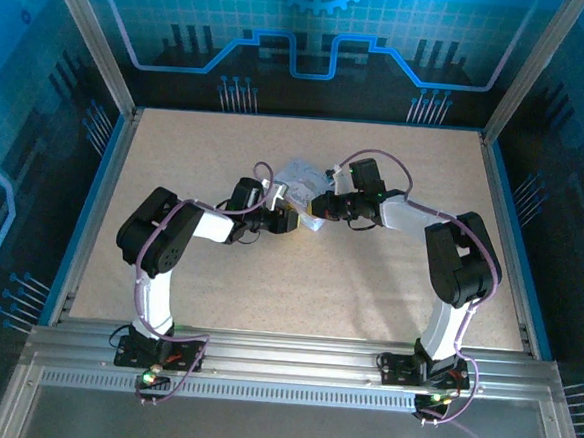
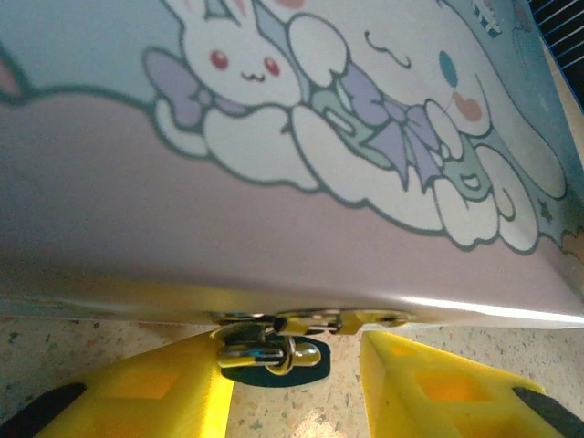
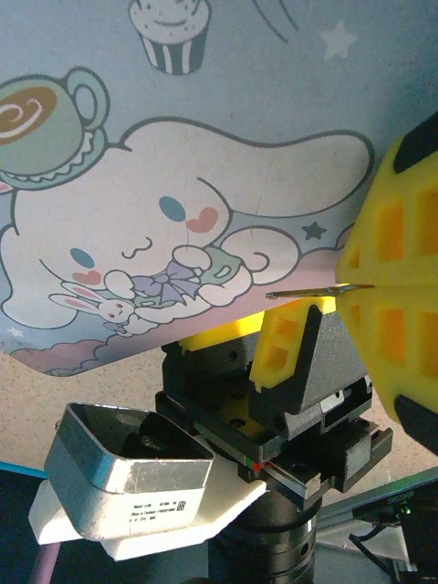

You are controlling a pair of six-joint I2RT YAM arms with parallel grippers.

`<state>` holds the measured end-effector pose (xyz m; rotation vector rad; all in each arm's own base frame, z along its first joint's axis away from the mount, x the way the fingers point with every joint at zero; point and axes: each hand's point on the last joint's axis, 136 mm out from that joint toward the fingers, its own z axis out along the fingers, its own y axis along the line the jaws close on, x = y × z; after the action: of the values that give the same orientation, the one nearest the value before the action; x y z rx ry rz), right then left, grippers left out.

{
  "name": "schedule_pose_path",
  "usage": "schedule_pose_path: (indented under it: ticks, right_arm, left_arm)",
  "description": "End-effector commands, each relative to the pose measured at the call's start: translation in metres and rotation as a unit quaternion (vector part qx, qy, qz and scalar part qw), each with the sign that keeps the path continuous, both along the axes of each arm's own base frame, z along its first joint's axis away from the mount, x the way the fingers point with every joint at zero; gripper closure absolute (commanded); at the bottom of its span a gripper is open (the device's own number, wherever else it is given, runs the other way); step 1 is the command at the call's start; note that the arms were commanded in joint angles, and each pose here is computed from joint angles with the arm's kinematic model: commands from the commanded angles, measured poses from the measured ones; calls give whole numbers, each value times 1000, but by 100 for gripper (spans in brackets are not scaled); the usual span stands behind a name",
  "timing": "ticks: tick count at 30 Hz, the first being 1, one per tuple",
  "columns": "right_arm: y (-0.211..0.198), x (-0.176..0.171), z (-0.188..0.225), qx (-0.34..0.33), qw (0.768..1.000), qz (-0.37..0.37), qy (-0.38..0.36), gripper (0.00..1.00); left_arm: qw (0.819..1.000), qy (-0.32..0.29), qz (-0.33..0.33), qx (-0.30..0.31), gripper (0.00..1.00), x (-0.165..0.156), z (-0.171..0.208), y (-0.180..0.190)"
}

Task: Unlock the padlock with the key

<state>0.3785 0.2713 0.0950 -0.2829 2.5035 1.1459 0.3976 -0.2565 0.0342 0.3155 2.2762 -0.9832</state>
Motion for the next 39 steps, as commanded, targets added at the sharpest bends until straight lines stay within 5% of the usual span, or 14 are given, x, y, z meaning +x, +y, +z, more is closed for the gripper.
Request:
schedule_pose_path:
  ticks: [1, 22, 39]
  right_arm:
    - [-10, -11, -24, -30, 999, -13, 37, 99]
    - [-12, -13, 6, -35, 999, -5, -25, 100]
    - [-29, -78, -4, -73, 984, 58, -151, 99]
  left_arm:
    - [1000, 2, 5, 7, 58, 2, -4, -3]
    - [1000, -3, 18, -2, 75, -3, 19, -4]
    - [995, 85, 32, -49, 78, -29, 51, -17]
